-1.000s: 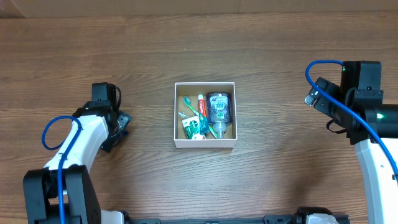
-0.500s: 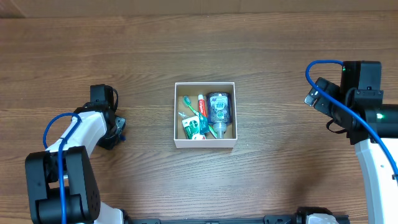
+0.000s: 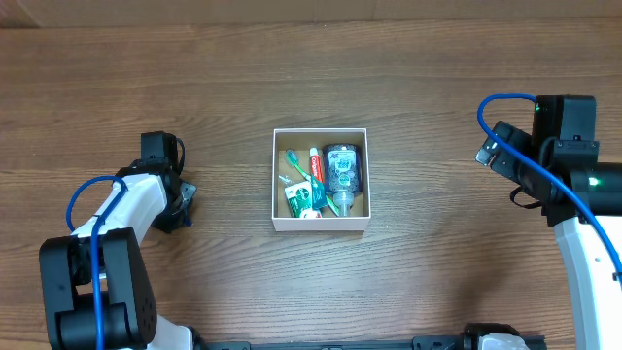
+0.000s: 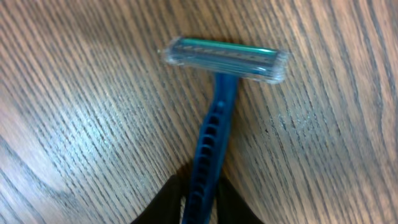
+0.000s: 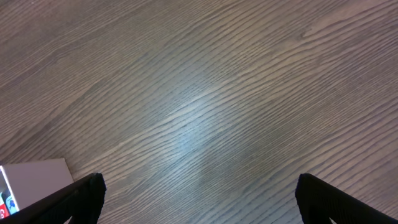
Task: Pack container
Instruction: 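Lower the left gripper onto the blue razor and grasp its handle, then carry the blue razor with the left gripper over the box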
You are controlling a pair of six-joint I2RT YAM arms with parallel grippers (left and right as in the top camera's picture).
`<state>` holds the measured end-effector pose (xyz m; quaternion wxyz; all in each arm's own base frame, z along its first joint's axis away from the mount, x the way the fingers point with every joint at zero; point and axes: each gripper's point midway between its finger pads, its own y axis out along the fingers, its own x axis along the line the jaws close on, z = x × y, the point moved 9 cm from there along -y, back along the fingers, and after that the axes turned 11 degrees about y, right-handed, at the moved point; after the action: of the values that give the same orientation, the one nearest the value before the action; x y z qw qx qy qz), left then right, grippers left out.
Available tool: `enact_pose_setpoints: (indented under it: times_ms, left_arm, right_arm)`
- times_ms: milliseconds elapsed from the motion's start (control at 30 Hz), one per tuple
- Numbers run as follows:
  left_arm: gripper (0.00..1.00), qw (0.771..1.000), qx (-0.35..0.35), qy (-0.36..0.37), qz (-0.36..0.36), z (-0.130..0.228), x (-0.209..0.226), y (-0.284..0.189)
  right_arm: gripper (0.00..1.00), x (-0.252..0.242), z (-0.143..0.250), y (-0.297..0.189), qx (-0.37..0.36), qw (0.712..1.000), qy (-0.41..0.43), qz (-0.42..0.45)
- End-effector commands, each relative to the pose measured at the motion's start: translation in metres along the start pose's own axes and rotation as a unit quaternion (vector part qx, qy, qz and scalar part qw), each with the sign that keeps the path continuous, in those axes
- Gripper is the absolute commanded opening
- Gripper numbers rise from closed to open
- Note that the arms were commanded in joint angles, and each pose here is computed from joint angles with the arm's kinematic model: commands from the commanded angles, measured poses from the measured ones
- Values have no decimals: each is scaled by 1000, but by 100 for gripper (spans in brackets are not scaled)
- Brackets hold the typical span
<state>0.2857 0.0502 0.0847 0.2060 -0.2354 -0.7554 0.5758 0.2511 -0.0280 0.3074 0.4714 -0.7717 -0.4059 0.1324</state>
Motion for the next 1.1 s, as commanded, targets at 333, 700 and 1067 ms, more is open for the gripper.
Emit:
enact_pose_setpoints:
  times_ms: [333,700,1067]
  left_arm:
    - [6,996,25,87,16,-7,-8,-3]
    - [4,959,47,210,183,-36,-65,-74]
    - [6,880,50,307,359,-13,-131,-152]
  right_arm:
    - [100,1,-5,-5,-12,1000,5,-4]
    - [100,1,-5,-5,-12,1000,5,-3]
    - [100,1,-5,-5,-12,1000,5,-4]
